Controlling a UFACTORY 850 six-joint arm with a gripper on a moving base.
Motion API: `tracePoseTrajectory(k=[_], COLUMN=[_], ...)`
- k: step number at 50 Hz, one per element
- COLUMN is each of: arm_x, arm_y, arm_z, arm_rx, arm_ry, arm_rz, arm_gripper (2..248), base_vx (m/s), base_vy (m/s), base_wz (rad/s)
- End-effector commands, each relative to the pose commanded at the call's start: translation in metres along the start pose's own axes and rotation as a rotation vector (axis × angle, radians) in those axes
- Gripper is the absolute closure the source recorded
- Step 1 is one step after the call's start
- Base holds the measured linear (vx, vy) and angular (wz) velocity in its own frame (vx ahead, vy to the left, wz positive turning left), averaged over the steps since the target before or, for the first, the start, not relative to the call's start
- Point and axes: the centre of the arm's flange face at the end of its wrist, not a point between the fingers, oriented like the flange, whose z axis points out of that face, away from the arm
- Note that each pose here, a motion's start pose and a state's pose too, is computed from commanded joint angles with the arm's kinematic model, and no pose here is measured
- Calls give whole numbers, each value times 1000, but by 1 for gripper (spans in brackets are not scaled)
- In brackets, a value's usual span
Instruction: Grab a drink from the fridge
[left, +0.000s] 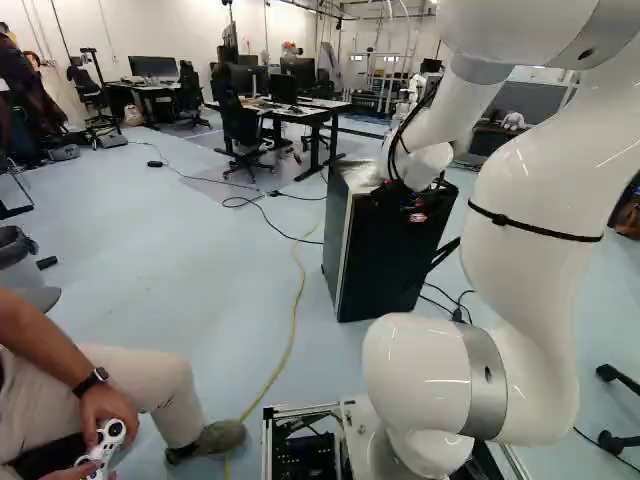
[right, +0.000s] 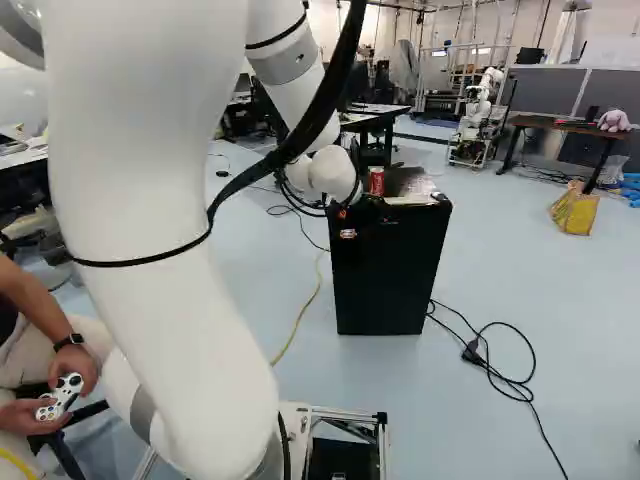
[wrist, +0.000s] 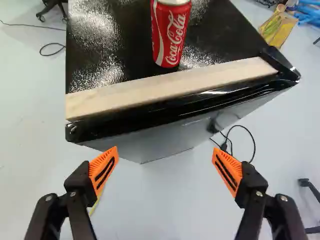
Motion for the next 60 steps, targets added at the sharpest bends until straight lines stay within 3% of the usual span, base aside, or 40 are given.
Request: tracePoseTrajectory(k=[15, 41, 60], arm_x=[-4, 16, 17], arm_y=[4, 5, 4], arm_z=[-19, -27, -19], arm_rx=[-10, -12, -9], arm_ry=[138, 390, 503], arm_rz=[9, 9, 10], arm_gripper=[3, 3, 3], base_vx=[0, 0, 0], base_vy=[0, 0, 0], base_wz=[0, 0, 0])
